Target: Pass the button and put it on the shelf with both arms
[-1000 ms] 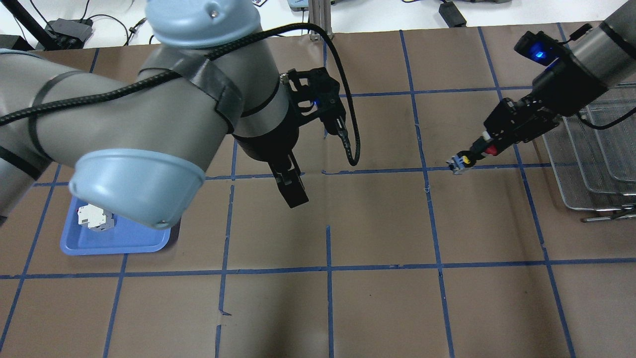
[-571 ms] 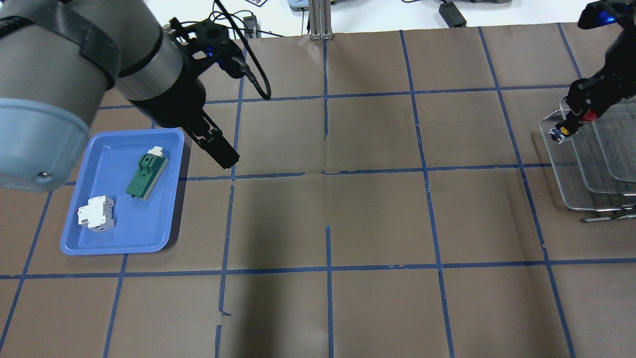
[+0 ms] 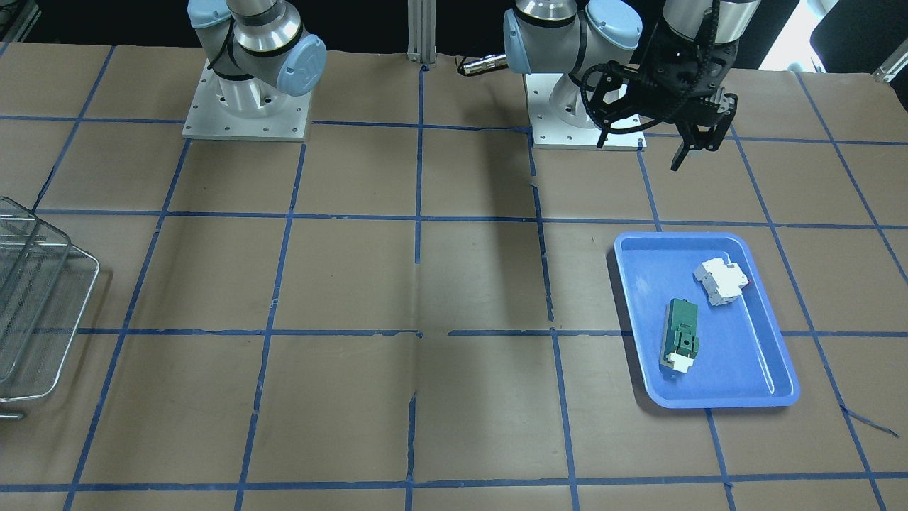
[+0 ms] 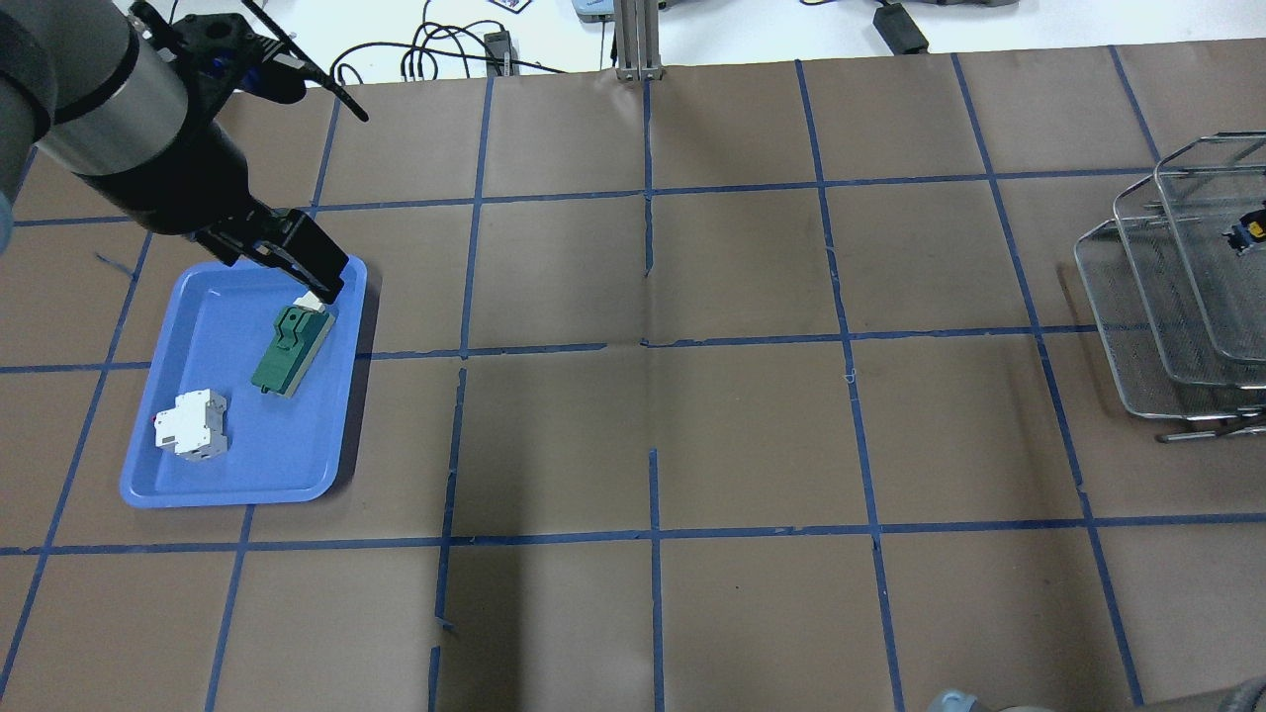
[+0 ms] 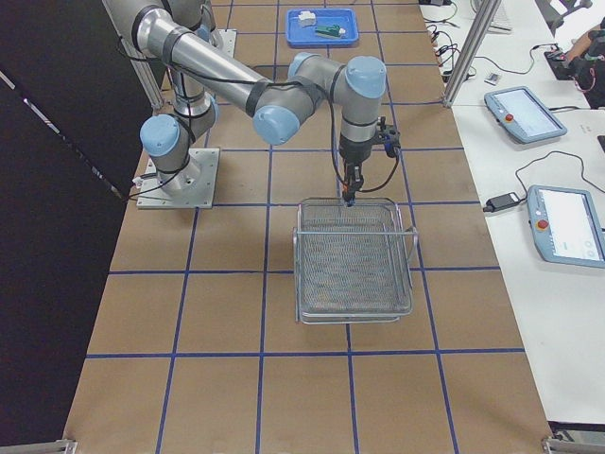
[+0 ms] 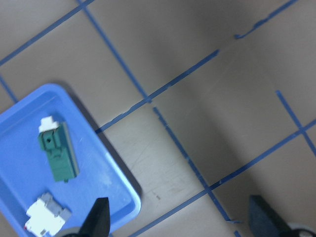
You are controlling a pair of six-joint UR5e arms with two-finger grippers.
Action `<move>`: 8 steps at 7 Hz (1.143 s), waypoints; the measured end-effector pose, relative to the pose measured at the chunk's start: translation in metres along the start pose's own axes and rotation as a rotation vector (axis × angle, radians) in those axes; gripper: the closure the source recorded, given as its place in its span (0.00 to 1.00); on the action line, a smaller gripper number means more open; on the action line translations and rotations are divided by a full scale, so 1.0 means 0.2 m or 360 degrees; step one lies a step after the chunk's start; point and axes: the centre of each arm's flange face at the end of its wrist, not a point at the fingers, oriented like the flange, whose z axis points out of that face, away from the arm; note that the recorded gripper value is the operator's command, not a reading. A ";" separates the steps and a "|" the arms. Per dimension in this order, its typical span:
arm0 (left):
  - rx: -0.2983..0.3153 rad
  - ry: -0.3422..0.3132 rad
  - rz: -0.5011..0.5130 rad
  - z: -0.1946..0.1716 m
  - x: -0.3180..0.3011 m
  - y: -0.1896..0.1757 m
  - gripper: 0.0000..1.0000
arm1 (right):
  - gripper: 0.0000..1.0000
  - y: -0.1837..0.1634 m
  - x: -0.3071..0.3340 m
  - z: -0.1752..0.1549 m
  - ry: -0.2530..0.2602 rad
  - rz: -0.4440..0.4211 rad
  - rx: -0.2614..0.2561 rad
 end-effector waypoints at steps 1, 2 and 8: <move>-0.0039 0.0010 -0.0183 0.01 0.01 0.02 0.00 | 0.46 0.00 0.05 0.05 -0.0008 0.0021 -0.0023; -0.0056 0.0017 -0.0312 0.02 0.03 0.04 0.00 | 0.13 0.02 0.10 0.10 -0.0024 0.0048 -0.0047; -0.0036 0.0066 -0.0500 -0.08 -0.04 -0.11 0.00 | 0.00 0.20 -0.14 -0.34 -0.0079 -0.0012 -0.0093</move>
